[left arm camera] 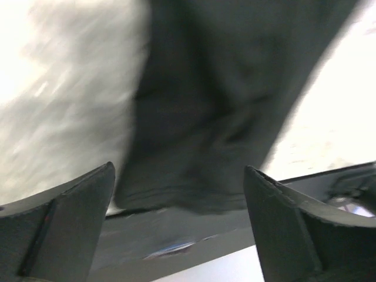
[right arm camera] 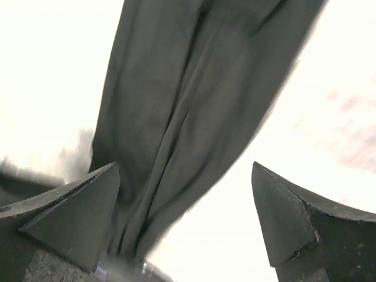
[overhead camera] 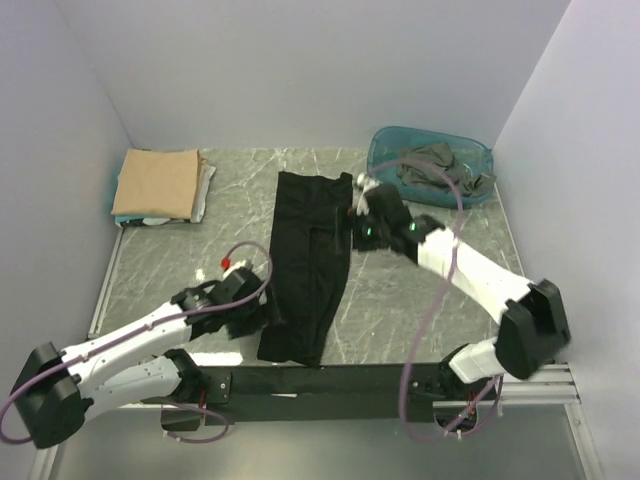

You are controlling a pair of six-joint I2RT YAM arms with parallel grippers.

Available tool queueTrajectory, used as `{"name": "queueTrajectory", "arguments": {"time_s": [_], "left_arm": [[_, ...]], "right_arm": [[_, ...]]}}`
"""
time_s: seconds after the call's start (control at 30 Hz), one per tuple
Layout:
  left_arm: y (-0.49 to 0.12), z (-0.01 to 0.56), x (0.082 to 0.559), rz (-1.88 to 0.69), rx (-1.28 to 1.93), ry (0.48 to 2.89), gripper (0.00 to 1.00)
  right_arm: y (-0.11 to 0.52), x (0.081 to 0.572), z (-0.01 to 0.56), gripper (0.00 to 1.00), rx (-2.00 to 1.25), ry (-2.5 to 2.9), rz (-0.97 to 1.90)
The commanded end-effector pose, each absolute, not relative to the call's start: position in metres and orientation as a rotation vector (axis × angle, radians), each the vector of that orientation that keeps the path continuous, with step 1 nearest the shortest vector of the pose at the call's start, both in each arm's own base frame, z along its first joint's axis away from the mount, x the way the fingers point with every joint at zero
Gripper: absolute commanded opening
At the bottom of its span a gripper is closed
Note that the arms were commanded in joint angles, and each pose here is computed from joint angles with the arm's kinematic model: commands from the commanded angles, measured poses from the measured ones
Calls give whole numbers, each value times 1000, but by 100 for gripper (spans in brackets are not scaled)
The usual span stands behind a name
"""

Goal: Fold and stack the t-shirts
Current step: Fold the tshirt

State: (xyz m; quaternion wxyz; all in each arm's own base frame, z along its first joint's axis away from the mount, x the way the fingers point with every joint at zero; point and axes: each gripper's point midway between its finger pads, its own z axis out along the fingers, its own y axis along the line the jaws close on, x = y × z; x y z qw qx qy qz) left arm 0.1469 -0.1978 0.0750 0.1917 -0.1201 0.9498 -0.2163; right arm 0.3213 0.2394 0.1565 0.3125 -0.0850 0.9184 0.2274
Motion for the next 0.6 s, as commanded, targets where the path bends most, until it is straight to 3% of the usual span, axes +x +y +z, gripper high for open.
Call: {"name": "queueTrajectory", "arguments": {"time_s": [0.0, 0.17, 0.23, 0.57], "left_arm": [[-171, 48, 118, -531, -501, 2741, 94], [-173, 29, 89, -659, -515, 2825, 75], [-178, 28, 88, -716, -512, 2818, 72], [-163, 3, 86, -558, -565, 2851, 35]], "right_arm": [[272, 258, 131, 98, -299, 2454, 720], [279, 166, 95, 95, -387, 2592, 760], [282, 134, 81, 93, -443, 2639, 786], [307, 61, 46, 85, -629, 2689, 793]]}}
